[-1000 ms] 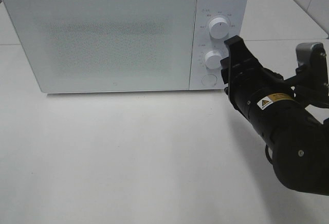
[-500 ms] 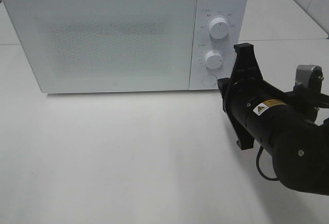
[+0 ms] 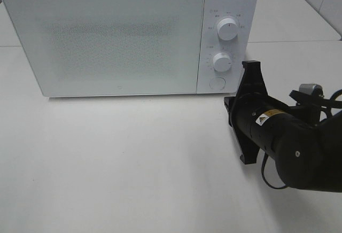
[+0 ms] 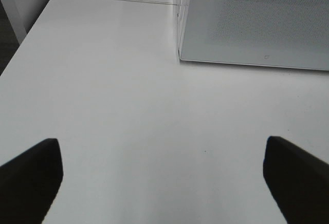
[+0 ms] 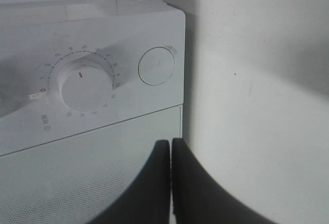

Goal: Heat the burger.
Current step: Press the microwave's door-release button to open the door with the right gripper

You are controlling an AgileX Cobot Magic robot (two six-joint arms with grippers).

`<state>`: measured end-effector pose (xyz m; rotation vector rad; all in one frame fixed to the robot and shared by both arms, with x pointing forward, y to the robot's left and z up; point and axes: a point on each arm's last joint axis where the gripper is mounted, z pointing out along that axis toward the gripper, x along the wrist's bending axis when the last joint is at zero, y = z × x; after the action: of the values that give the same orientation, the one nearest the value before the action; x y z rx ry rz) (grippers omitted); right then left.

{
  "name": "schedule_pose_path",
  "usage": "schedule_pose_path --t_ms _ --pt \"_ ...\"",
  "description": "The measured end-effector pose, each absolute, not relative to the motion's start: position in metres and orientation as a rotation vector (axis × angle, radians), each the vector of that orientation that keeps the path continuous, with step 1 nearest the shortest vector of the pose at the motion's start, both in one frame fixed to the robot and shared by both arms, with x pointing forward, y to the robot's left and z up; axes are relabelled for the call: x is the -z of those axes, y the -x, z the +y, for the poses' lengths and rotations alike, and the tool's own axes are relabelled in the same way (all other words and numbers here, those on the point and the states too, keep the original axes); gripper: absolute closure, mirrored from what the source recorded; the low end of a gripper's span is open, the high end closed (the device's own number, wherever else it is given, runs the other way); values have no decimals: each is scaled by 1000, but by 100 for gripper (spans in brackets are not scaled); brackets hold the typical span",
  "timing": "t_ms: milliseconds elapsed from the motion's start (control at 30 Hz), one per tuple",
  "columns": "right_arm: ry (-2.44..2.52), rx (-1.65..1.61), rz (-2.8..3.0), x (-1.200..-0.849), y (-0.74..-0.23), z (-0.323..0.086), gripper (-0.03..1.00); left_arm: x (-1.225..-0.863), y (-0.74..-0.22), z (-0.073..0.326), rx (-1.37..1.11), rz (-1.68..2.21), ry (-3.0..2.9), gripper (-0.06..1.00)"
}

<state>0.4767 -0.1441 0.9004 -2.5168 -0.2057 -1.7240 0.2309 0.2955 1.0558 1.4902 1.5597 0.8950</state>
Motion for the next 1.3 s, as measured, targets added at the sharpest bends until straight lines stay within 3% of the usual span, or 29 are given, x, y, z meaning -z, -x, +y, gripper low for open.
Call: schedule_pose_path --t_ms 500,967,1300 --pt "2521 1714 -185 -887 -532 -139 96 -1056 -231 296 -895 1560 -1490 -4" --pt "2553 1664 -136 -865 -550 -129 96 -1056 -231 296 -895 1560 -1490 -4" --pt "2557 1689 -48 -868 -560 -136 96 -1056 -231 296 -895 1560 -1490 -4"
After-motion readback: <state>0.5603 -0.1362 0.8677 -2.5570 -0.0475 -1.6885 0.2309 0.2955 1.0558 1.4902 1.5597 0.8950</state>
